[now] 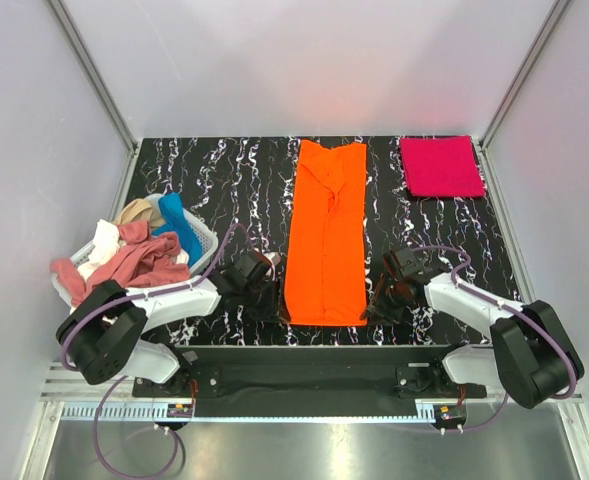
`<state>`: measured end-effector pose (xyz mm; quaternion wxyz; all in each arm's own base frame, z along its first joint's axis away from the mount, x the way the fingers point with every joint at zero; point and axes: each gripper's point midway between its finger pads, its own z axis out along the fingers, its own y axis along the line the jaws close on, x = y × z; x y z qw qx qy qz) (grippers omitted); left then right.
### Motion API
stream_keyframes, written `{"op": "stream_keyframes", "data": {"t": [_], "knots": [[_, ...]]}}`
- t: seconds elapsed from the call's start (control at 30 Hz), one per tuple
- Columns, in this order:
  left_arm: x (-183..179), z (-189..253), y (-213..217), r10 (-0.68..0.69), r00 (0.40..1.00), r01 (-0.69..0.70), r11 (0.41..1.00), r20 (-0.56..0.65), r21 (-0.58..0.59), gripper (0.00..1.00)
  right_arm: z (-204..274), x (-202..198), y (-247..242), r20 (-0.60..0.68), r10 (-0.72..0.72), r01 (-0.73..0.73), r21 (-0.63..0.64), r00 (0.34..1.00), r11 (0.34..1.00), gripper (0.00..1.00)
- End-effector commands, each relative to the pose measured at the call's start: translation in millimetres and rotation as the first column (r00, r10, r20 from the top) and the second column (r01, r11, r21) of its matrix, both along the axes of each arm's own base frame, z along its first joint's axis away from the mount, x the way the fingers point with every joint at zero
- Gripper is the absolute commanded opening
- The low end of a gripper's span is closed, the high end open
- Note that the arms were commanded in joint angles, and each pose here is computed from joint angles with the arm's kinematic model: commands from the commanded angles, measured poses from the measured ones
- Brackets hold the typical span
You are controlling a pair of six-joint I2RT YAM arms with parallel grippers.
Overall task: Fold and stack the t-shirts
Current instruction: Fold the tshirt
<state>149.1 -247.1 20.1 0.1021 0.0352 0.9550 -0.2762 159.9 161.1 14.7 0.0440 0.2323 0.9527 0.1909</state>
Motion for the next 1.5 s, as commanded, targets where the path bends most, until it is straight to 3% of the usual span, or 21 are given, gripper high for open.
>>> {"op": "stream_keyframes", "data": {"t": [0.0,0.13,0.17,0.27,0.4,0.53,0.57,0.63,0.93,1.07,1.23,1.47], "knots": [[3.2,3.2,2.0,0.006,1.000,-0.007,1.000,0.024,0.015,0.43,-4.2,3.8,1.4,0.029,-0.019,0.019,0.003,0.999,1.000,0.33],[9.5,12.3,-1.6,0.019,0.999,-0.020,1.000,0.044,0.004,0.53,-5.5,1.9,1.9,0.032,-0.018,0.018,0.009,0.999,1.000,0.18],[10.4,13.0,-2.3,0.025,0.999,-0.025,1.000,0.042,0.003,0.53,-4.8,2.0,1.8,0.038,-0.017,0.016,0.011,0.999,1.000,0.09],[12.0,9.7,-2.7,0.033,0.999,-0.034,0.999,0.039,0.013,0.52,-1.4,3.2,2.6,0.055,-0.016,0.015,0.019,0.998,1.000,0.00],[11.4,-0.2,-5.4,0.027,1.000,-0.027,0.999,0.012,0.019,0.41,2.4,4.4,3.8,0.072,-0.015,0.013,0.029,0.997,0.999,0.00],[9.6,-4.4,-5.9,0.036,0.999,-0.036,0.999,0.002,0.013,0.22,4.5,3.8,3.8,0.081,-0.016,0.013,0.037,0.997,0.999,0.00],[9.6,-3.4,-6.6,0.035,0.999,-0.035,0.999,0.006,0.009,0.09,5.1,2.8,4.0,0.085,-0.014,0.011,0.040,0.996,0.999,0.00],[7.6,1.3,-8.0,0.029,1.000,-0.029,1.000,0.011,-0.006,0.00,7.4,1.1,3.5,0.088,-0.011,0.008,0.041,0.996,0.999,0.00],[-23.4,32.1,-27.7,-0.013,1.000,0.014,0.997,0.015,-0.075,0.00,41.4,-1.2,-9.3,0.171,-0.008,0.009,-0.005,0.985,1.000,0.00],[-17.5,37.6,-24.9,-0.005,0.999,0.008,0.999,0.047,-0.052,0.00,45.0,0.3,-14.6,0.198,0.000,0.007,-0.031,0.980,1.000,0.00],[9.7,48.6,-35.1,-0.014,0.996,0.017,0.999,0.087,-0.031,0.00,56.3,26.6,-5.4,0.261,0.073,-0.060,-0.055,0.963,0.997,0.00],[68.4,56.3,-48.2,-0.001,0.994,0.003,1.000,0.105,-0.016,0.00,69.4,87.5,3.1,0.343,0.232,-0.168,-0.206,0.910,0.964,0.00]]}}
